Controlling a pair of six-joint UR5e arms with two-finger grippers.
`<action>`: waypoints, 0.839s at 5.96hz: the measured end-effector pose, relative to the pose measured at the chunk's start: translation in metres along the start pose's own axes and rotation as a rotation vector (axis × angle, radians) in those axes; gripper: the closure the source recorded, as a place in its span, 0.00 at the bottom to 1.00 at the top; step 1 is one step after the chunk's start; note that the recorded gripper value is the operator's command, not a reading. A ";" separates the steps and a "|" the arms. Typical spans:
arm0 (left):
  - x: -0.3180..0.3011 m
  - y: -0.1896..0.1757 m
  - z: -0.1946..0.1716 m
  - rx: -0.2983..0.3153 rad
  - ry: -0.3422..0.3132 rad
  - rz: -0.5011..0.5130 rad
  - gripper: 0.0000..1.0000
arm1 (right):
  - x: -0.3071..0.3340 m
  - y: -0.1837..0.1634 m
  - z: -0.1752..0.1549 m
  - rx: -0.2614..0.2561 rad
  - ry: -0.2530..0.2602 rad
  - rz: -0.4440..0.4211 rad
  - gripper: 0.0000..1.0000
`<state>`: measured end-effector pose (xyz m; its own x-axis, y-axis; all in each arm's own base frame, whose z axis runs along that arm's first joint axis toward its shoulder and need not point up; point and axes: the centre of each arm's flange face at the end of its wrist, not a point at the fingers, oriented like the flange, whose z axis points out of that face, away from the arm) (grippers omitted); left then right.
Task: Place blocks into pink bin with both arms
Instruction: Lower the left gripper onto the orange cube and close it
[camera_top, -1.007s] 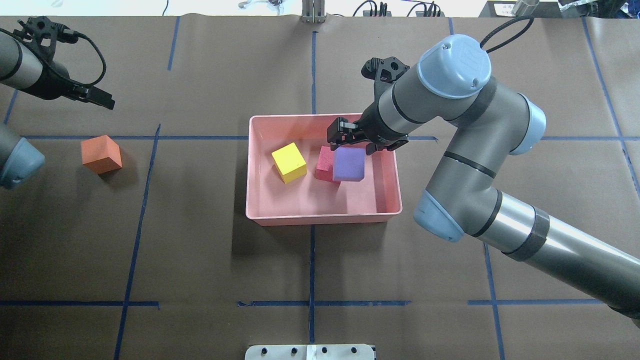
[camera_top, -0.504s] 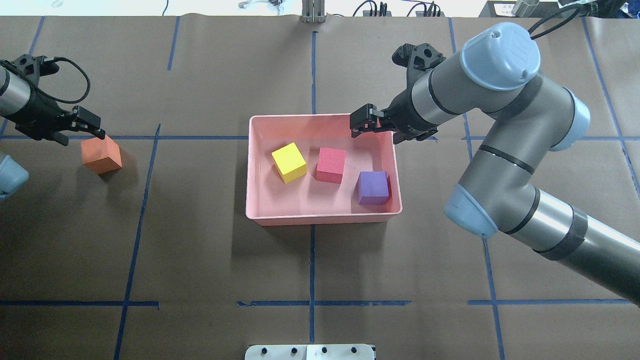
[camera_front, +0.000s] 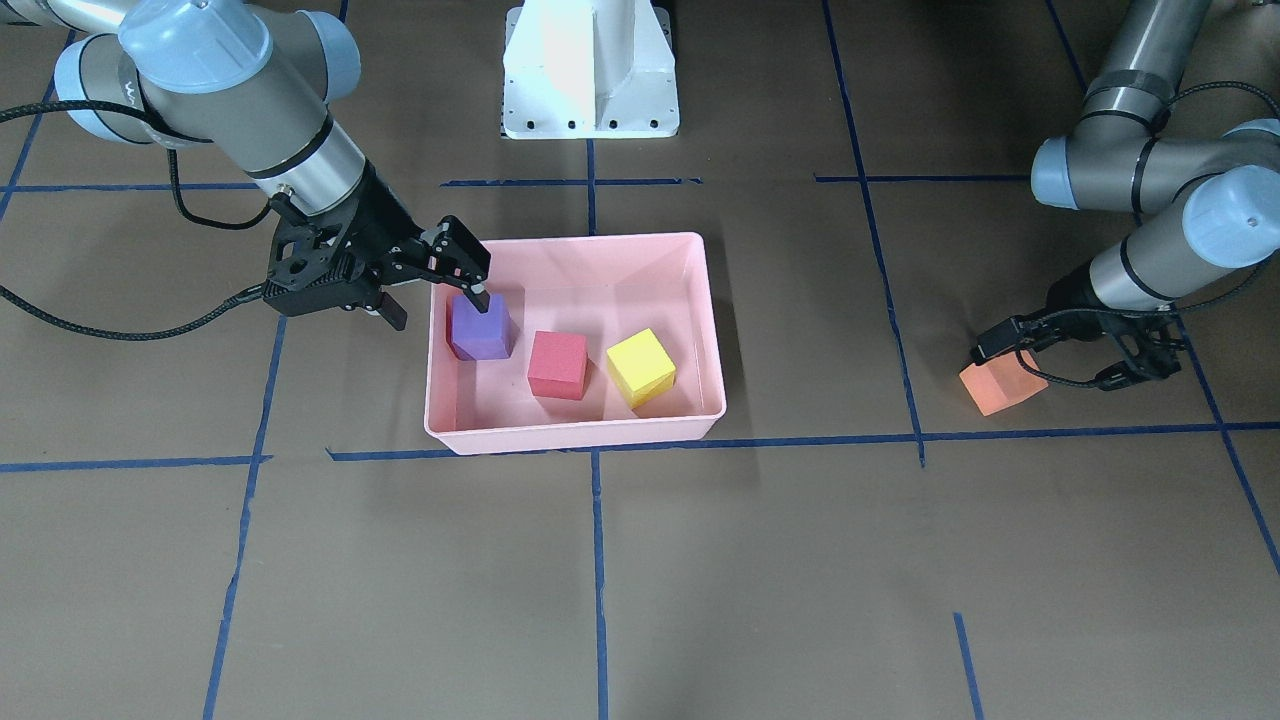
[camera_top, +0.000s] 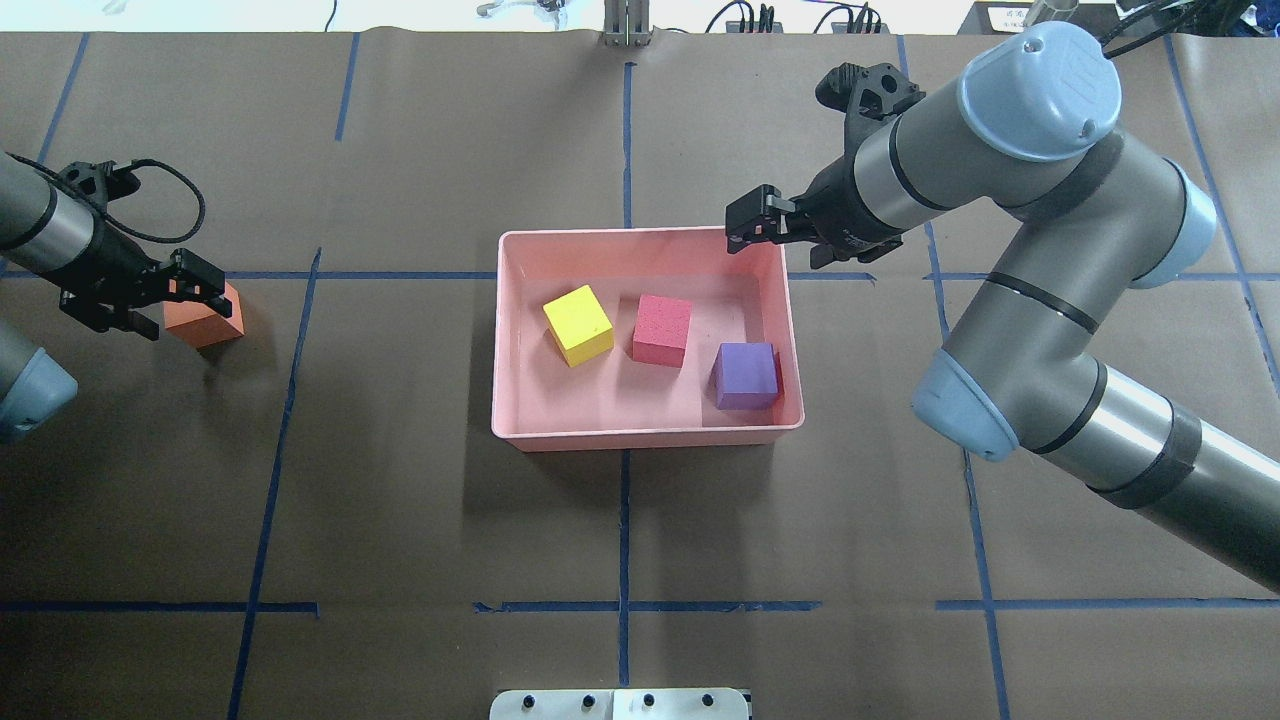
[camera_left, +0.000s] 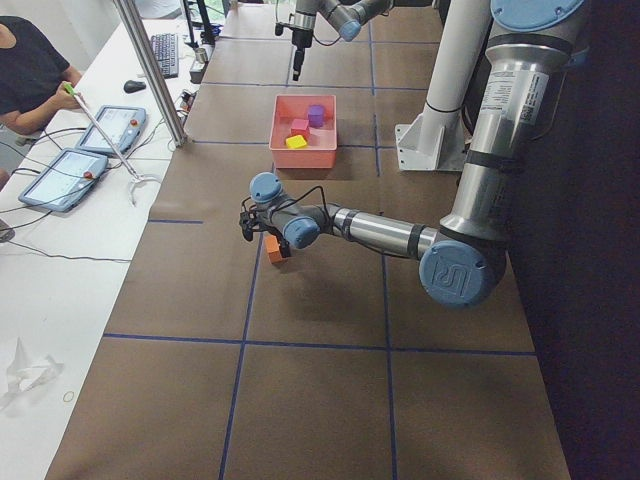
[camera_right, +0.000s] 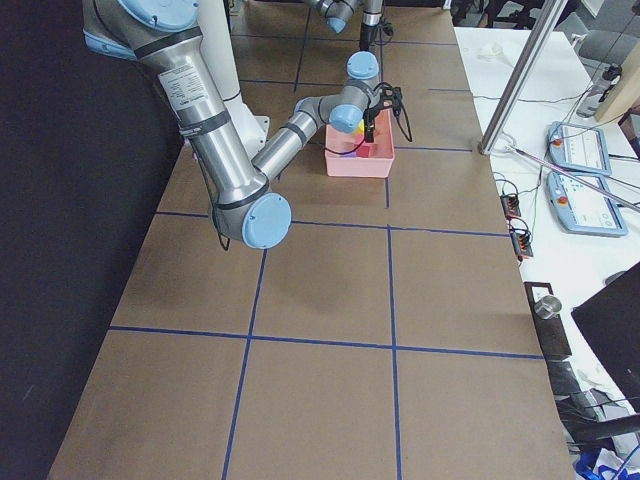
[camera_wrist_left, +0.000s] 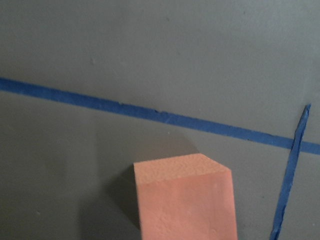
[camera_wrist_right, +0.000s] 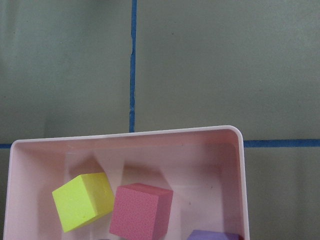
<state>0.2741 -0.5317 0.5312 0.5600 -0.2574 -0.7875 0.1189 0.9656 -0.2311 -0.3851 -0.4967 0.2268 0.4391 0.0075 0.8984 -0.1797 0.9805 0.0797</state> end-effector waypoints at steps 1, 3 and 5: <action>0.007 -0.001 0.005 -0.002 -0.003 0.004 0.00 | 0.004 0.001 0.001 -0.001 0.006 0.003 0.00; 0.015 -0.017 0.018 0.002 -0.023 0.000 0.04 | 0.007 0.002 0.001 -0.001 0.007 0.003 0.00; 0.014 -0.022 0.022 0.015 -0.036 -0.003 0.62 | 0.007 0.003 0.002 -0.002 0.008 0.003 0.00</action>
<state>0.2976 -0.5556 0.5377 0.5888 -0.2587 -0.7657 0.1324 0.9655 -0.2244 -0.3842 -0.4943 0.2336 0.4452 0.0120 0.8953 -0.1791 0.9809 0.0760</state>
